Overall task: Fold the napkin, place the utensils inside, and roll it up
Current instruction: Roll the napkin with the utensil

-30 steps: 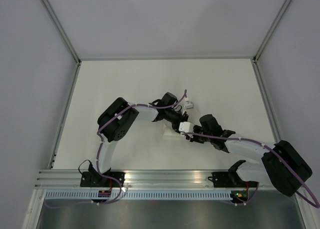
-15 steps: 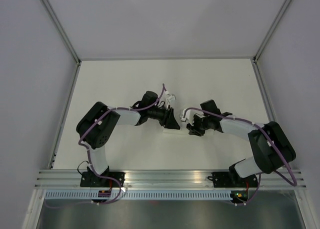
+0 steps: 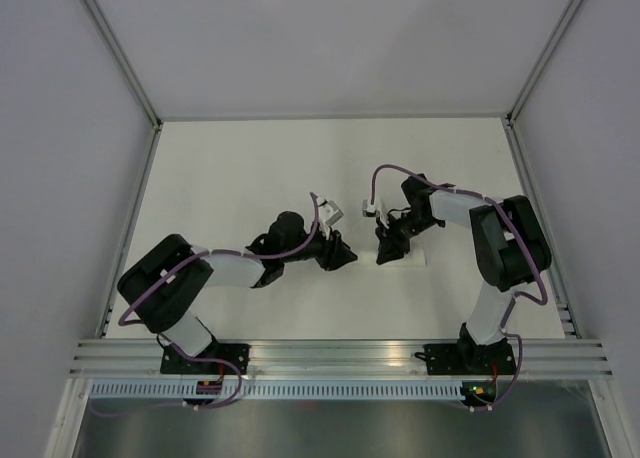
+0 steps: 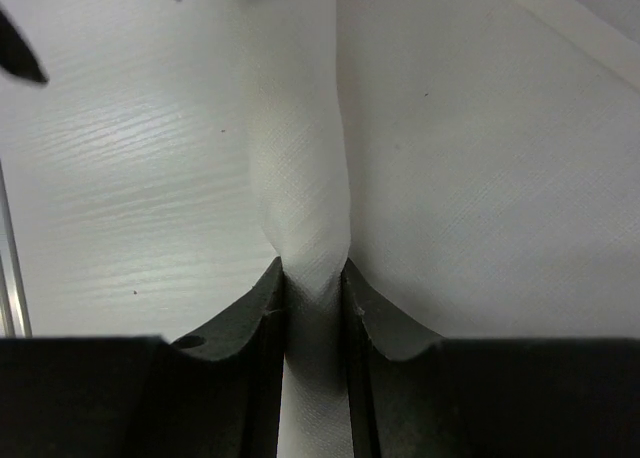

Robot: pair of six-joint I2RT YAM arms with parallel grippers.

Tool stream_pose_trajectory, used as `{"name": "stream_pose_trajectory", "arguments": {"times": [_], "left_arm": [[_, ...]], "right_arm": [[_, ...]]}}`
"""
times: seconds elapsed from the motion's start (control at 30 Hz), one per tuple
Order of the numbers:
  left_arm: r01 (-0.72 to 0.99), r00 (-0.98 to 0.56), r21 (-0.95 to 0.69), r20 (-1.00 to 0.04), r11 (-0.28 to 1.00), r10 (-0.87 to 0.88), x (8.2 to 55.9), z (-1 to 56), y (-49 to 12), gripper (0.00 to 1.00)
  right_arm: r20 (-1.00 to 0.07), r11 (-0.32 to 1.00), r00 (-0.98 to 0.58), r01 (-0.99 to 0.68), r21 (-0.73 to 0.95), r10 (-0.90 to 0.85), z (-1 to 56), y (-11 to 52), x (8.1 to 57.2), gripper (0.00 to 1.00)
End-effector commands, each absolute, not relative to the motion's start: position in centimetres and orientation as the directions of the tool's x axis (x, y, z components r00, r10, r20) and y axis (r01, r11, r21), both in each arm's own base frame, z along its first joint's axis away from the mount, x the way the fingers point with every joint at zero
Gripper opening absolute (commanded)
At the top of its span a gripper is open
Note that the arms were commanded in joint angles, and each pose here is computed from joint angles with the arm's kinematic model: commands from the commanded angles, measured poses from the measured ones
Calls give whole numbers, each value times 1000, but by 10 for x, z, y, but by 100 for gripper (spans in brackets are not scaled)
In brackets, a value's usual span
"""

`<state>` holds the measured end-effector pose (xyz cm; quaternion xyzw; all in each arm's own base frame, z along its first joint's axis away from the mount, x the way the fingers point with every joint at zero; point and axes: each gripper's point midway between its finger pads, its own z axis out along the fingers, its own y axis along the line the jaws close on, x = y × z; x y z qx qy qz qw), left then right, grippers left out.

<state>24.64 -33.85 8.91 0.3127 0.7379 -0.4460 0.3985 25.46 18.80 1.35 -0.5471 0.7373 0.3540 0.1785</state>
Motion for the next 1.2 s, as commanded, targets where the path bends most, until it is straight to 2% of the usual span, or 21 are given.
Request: {"name": "stream_pose_trajectory", "arguments": {"times": [0.0, 0.23, 0.3, 0.33, 0.43, 0.57, 0.93, 1.17], "left_arm": [[876, -223, -135, -964, 463, 143, 249, 107, -353, 46], [880, 68, 239, -919, 411, 388, 230, 80, -380, 50], [860, 132, 318, -894, 400, 427, 227, 74, -388, 59], [851, 196, 382, -867, 361, 457, 223, 71, -392, 61], [811, 265, 479, -813, 337, 519, 227, 60, -394, 65], [778, 320, 547, -768, 308, 555, 229, 52, -393, 73], [706, 425, 675, -645, 213, 635, 233, 37, -392, 74], [770, 410, 628, -623, 115, 666, 226, 14, -397, 71]], "right_arm": [[-521, 104, -385, -867, 488, -762, -19, 167, 214, 15], [-492, 98, -405, -838, 536, -770, -23, 167, 214, 15], [-484, 103, -412, -833, 544, -772, -25, 166, 213, 15], [-482, 105, -414, -831, 546, -772, -25, 166, 213, 16], [-476, 103, -415, -826, 554, -776, -26, 166, 212, 15], [-468, 100, -415, -821, 561, -780, -27, 165, 211, 16], [-459, 95, -415, -814, 573, -785, -28, 164, 210, 17], [-455, 94, -417, -810, 579, -787, -28, 164, 210, 17]]}}
